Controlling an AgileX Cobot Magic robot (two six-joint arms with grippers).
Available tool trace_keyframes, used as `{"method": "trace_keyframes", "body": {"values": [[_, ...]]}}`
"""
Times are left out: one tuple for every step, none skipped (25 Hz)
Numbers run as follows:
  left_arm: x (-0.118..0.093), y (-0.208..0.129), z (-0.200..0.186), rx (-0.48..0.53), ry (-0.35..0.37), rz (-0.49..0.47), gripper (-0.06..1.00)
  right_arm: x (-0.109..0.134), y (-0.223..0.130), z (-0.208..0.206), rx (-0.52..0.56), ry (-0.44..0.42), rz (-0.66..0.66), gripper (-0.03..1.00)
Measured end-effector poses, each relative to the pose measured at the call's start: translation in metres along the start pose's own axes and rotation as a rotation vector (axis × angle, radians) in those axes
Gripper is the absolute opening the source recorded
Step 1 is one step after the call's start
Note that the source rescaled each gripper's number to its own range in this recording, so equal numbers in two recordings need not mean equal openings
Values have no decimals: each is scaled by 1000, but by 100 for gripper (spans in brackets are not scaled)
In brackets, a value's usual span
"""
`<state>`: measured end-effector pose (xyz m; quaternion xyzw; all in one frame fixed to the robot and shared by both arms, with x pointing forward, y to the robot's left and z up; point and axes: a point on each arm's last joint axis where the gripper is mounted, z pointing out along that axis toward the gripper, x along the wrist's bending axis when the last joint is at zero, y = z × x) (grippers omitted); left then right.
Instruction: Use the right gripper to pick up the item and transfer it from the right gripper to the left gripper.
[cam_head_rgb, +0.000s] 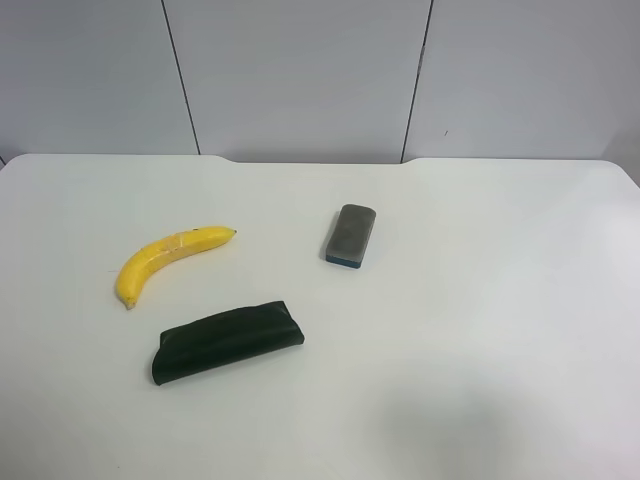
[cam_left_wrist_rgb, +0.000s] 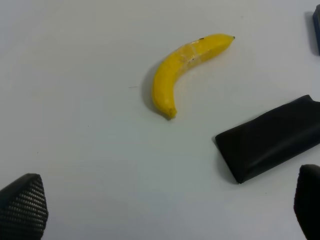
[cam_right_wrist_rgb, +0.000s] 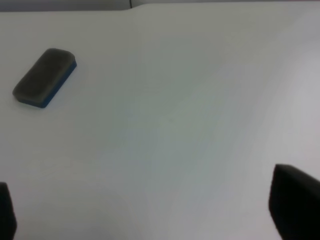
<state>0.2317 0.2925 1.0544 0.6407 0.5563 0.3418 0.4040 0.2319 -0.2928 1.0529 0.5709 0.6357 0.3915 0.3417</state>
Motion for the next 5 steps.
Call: {"method": "trace_keyframes", "body": {"values": [[0, 0, 0, 0, 0, 0, 100, 0, 0, 0, 0, 0, 0, 100], [0, 0, 0, 0, 0, 0, 100, 0, 0, 0, 0, 0, 0, 100], [0, 0, 0, 0, 0, 0, 100, 0, 0, 0, 0, 0, 0, 100], [0, 0, 0, 0, 0, 0, 100, 0, 0, 0, 0, 0, 0, 100], [0, 0, 0, 0, 0, 0, 100, 0, 0, 0, 0, 0, 0, 100]]}}
